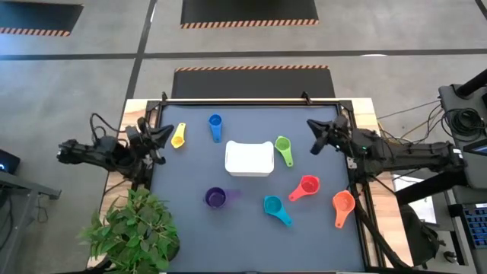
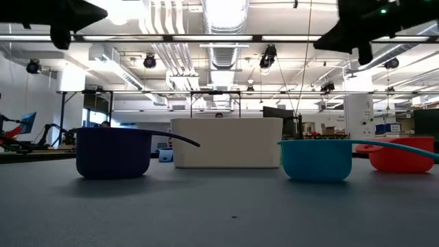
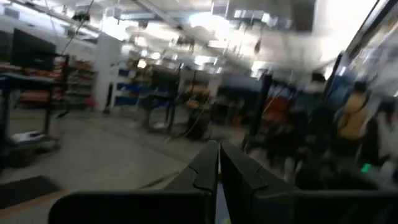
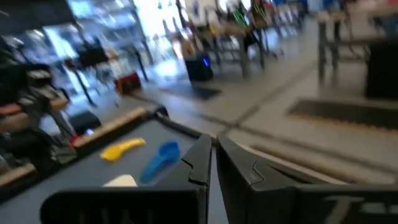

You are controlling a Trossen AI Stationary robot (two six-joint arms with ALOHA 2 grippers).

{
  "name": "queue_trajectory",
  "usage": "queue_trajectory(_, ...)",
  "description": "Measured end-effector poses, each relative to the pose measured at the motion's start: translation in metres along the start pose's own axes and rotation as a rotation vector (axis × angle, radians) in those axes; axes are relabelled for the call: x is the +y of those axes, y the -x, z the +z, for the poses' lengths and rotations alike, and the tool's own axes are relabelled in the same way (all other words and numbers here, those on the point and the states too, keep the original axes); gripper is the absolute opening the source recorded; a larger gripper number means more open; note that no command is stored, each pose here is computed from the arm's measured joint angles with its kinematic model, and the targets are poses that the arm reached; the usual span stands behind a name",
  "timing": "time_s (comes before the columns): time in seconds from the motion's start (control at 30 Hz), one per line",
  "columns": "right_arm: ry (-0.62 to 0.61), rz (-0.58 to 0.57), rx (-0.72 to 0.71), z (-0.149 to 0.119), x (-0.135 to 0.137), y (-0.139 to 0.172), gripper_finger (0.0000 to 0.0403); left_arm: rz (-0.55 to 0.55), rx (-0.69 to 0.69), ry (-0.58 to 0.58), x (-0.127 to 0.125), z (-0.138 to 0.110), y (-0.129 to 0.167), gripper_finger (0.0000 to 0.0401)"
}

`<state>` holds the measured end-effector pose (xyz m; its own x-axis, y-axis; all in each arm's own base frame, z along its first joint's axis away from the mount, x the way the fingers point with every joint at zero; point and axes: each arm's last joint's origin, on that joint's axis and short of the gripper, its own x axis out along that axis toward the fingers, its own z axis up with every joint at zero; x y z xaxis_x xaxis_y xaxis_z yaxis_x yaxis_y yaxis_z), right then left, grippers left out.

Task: Nest measuring cups in basket
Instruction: Stack the orange measuring cup on the purple measuring cup

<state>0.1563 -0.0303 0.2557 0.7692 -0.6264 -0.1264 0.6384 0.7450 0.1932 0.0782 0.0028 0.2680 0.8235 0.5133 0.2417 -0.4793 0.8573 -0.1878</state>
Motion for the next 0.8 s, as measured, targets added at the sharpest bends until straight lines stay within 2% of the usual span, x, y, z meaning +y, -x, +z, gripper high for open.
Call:
queue_trajectory(0.17, -0.013, -0.095, 0.139, 0.012, 0.004, -0.016, 0.0013, 0.009, 0.201, -0.060, 0.000, 0.020, -0.001, 0.0000)
queue_trajectory(0.3, 0.038, -0.131, 0.242, 0.015, 0.007, -0.024, 0.0013, 0.030, 0.346, -0.096, 0.000, 0.026, -0.001, 0.0000)
queue_trajectory(0.4, 0.096, -0.148, 0.338, 0.012, 0.009, -0.027, 0.0013, 0.039, 0.392, -0.117, -0.001, 0.026, -0.003, 0.0000)
queue_trajectory(0.53, 0.101, -0.029, 0.468, 0.016, 0.015, -0.028, 0.0013, 0.041, 0.409, -0.131, -0.004, 0.025, -0.006, 0.0000)
queue_trajectory(0.8, -0.038, 0.247, 0.590, 0.023, 0.028, -0.027, 0.0013, 0.041, 0.416, -0.138, -0.007, 0.028, -0.009, 0.0000)
